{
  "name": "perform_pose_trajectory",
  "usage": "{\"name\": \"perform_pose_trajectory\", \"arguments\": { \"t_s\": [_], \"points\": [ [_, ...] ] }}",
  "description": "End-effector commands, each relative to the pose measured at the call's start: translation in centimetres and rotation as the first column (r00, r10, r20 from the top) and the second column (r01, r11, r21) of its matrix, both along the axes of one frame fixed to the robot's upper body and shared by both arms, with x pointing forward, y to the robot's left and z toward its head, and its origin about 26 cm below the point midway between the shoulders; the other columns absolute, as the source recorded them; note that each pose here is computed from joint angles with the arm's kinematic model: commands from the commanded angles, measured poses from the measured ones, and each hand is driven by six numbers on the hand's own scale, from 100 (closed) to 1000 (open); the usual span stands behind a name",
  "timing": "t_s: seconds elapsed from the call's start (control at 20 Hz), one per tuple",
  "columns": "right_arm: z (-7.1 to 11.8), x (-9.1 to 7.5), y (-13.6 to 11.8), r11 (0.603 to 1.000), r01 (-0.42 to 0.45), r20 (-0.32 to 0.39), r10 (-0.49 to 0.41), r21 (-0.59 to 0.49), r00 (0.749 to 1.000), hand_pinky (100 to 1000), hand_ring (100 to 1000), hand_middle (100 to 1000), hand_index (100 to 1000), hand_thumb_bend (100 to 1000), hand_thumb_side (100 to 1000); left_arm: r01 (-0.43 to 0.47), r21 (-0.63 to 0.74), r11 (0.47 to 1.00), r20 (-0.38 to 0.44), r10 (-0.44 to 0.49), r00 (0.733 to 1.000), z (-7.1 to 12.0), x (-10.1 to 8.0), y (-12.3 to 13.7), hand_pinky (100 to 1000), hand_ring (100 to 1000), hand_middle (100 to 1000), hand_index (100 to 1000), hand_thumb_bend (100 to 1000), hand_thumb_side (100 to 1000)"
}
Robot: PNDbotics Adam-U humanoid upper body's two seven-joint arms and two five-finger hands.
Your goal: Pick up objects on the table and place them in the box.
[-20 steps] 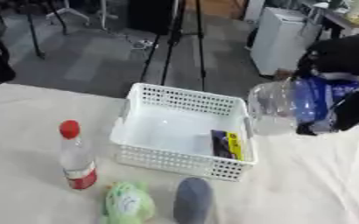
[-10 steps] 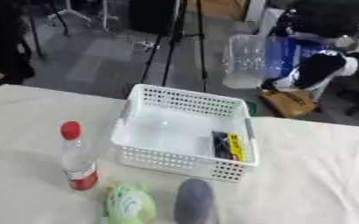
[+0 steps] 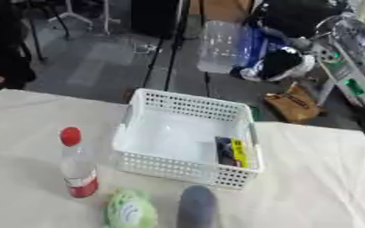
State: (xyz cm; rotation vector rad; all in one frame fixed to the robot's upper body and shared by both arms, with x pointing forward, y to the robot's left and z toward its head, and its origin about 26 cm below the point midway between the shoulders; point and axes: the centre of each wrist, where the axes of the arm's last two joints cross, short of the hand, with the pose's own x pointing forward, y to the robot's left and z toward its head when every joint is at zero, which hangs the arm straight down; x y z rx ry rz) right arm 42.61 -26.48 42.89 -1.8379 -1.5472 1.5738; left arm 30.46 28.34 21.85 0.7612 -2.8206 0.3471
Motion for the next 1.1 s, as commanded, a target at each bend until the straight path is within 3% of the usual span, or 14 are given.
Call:
{"name": "perform_pose_trajectory", "arguments": {
  "t_s": [0.05,0.4,0.7,0.85,1.1],
  "points": [
    [0.6,0.4,0.1,0.999,-0.017,0.060,0.015,0.031,0.998,1000,850,410,448,100,789,0.012,0.008,1.000,0.026,-0.012,1.000,0.7,-0.1,-0.2,728,887,877,784,100,1000],
    [-1.4,2.0,1.5,0.997,-0.062,0.011,0.061,0.050,0.998,1000,845,406,454,100,794,0.018,0.005,1.000,0.030,-0.018,0.999,0.8,-0.1,-0.3,729,889,878,784,100,1000],
    [-2.9,2.8,2.3,0.998,-0.059,-0.123,0.061,0.022,0.991,1000,861,467,530,100,832,0.017,0.002,1.000,0.030,-0.017,0.999,0.8,-0.1,-0.3,729,889,878,784,100,1000],
    [-3.4,3.1,2.3,0.999,-0.036,-0.247,0.037,0.009,0.968,1000,900,565,652,100,915,0.015,0.002,1.000,0.030,-0.015,0.999,0.8,-0.1,-0.3,729,889,878,784,100,1000],
    [-3.2,3.1,2.2,1.000,0.008,-0.415,-0.009,-0.006,0.910,1000,931,626,750,130,950,0.013,0.002,1.000,0.033,-0.013,0.999,0.8,-0.1,-0.2,730,889,878,785,100,1000]
  ]
}}
